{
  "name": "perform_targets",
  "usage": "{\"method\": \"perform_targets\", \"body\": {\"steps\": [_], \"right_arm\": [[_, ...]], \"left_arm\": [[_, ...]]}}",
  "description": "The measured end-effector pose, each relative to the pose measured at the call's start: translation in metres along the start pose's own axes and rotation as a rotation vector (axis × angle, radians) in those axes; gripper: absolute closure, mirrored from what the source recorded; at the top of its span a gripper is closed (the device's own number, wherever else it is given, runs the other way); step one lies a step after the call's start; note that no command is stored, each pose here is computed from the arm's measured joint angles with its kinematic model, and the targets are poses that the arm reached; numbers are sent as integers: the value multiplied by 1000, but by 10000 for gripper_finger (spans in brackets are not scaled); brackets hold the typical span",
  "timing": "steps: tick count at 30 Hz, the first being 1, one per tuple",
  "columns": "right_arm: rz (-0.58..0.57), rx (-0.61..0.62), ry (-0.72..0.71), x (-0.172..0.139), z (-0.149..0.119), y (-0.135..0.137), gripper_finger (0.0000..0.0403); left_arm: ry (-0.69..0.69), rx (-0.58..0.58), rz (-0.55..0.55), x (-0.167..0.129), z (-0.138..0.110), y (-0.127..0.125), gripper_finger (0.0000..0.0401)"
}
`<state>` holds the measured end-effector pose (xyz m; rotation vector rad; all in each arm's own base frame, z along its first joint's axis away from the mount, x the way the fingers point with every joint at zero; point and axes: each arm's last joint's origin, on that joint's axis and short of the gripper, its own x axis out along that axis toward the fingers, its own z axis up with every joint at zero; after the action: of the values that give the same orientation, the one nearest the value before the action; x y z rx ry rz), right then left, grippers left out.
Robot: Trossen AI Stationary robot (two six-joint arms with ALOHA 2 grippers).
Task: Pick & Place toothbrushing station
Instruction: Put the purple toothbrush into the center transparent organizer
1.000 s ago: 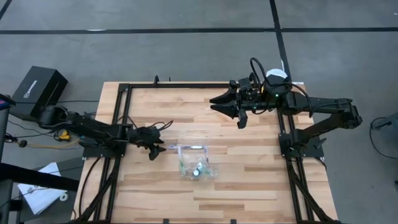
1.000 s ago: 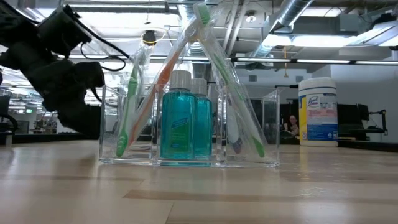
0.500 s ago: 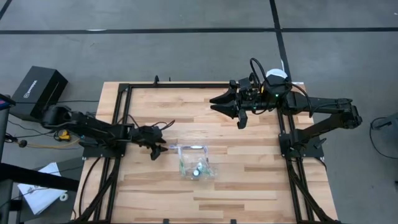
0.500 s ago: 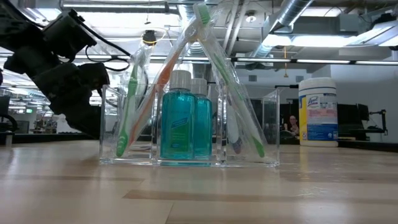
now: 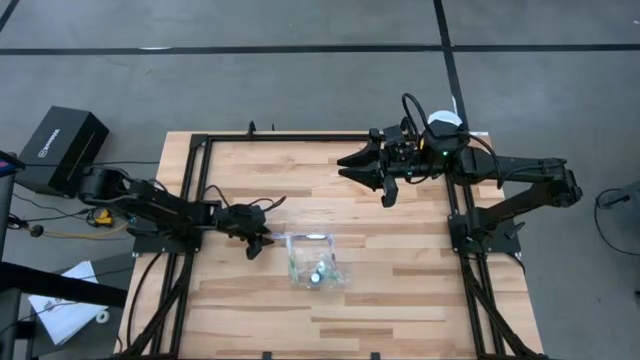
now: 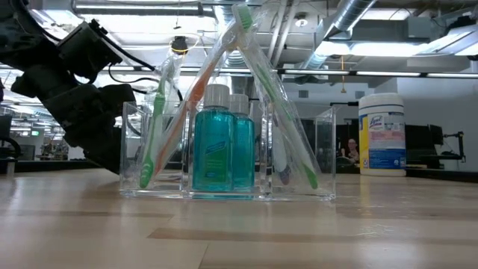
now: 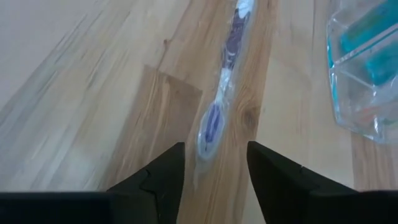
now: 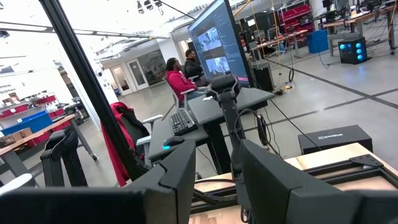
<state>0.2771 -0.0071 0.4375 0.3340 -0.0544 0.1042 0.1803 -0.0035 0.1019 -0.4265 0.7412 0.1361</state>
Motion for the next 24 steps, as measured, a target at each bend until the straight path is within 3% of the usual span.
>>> {"method": "perform_targets", "body": {"steps": [10, 18, 24], "right_arm": [[0, 0, 0, 0, 0, 0, 285], [0, 0, 1, 0, 0, 0, 285], [1, -5, 1, 0, 0, 0, 285]], "left_arm": [[-15, -1, -7, 1, 1, -1, 295], [-14, -11, -7, 1, 1, -1, 392], [-34, -77, -30, -1, 4, -2, 399]]}}
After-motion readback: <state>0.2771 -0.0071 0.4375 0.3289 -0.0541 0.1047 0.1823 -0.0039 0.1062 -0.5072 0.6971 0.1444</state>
